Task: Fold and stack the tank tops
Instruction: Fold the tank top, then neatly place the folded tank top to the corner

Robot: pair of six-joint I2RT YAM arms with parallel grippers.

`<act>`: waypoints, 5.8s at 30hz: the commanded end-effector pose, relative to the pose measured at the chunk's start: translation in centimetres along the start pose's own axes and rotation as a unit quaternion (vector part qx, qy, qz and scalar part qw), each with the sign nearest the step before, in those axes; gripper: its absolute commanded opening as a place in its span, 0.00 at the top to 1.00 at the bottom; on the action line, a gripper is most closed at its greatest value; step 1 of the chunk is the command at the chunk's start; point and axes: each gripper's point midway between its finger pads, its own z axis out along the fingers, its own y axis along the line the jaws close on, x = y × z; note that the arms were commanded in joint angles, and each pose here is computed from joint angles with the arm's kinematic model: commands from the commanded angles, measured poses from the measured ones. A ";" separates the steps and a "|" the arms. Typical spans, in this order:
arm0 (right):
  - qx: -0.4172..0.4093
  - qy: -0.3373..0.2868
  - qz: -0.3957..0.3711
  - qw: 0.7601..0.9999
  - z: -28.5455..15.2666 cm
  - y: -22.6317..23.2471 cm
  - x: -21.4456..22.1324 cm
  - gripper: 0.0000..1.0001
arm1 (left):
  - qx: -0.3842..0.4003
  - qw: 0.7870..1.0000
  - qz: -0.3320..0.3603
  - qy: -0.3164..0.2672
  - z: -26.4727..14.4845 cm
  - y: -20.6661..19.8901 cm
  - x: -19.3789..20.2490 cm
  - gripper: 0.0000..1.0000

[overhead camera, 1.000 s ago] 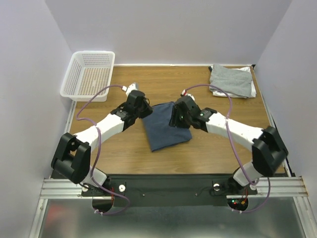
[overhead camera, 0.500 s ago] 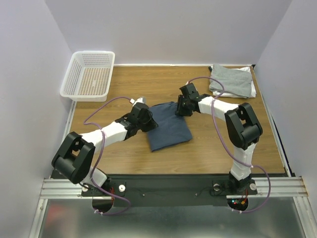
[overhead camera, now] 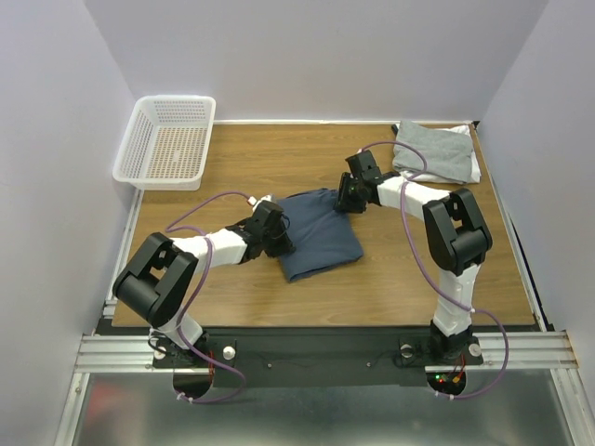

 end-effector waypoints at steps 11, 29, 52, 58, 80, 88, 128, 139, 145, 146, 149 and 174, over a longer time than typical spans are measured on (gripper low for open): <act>-0.001 -0.082 -0.014 0.997 -3.4 0.9 -4.9 0.44 | 0.007 1.000 0.019 -0.004 -0.3 -0.5 -0.4 1.00; -0.045 -0.064 -0.037 0.996 -3.6 4.5 -3.5 0.57 | 0.020 0.999 0.025 -0.013 -0.7 -1.8 -1.3 1.00; -0.007 -0.119 -0.040 0.992 -6.9 4.4 -8.3 0.26 | 0.038 0.991 0.057 -0.111 -1.9 -6.4 -11.3 0.78; -0.034 -0.080 -0.005 0.996 -11.3 2.4 0.0 0.61 | -0.003 0.990 0.096 -0.098 2.6 -6.5 -15.2 0.80; 0.006 -0.017 0.051 0.999 -3.0 -3.5 1.7 0.64 | -0.093 0.992 0.024 -0.079 6.0 0.2 -11.5 0.89; -0.100 -0.027 0.011 0.995 4.1 3.8 -8.6 0.51 | 0.025 0.993 -0.086 -0.072 3.2 -3.2 -6.6 0.86; -0.057 -0.032 0.199 0.978 -1.1 -2.4 7.9 0.23 | 0.042 0.999 0.032 0.011 4.1 -7.3 1.9 1.00; 0.026 -0.076 0.183 0.980 0.8 -6.0 7.0 0.29 | 0.055 0.998 0.042 0.009 3.1 -7.9 1.6 1.00; 0.067 -0.083 0.149 0.983 -0.1 -7.4 6.2 0.27 | 0.066 0.997 0.045 0.014 2.8 -8.5 1.6 1.00; 0.075 -0.085 0.140 0.984 0.0 -7.7 6.0 0.26 | 0.070 0.996 0.046 0.015 2.7 -8.8 1.6 1.00; 0.078 -0.066 0.129 0.986 1.1 -7.4 6.4 0.27 | 0.081 0.995 0.048 0.013 2.3 -9.6 1.2 1.00; 0.198 -0.149 -0.086 0.965 -2.8 -7.0 -5.3 1.00 | 0.159 0.973 0.110 -0.124 -11.6 -16.6 -10.7 1.00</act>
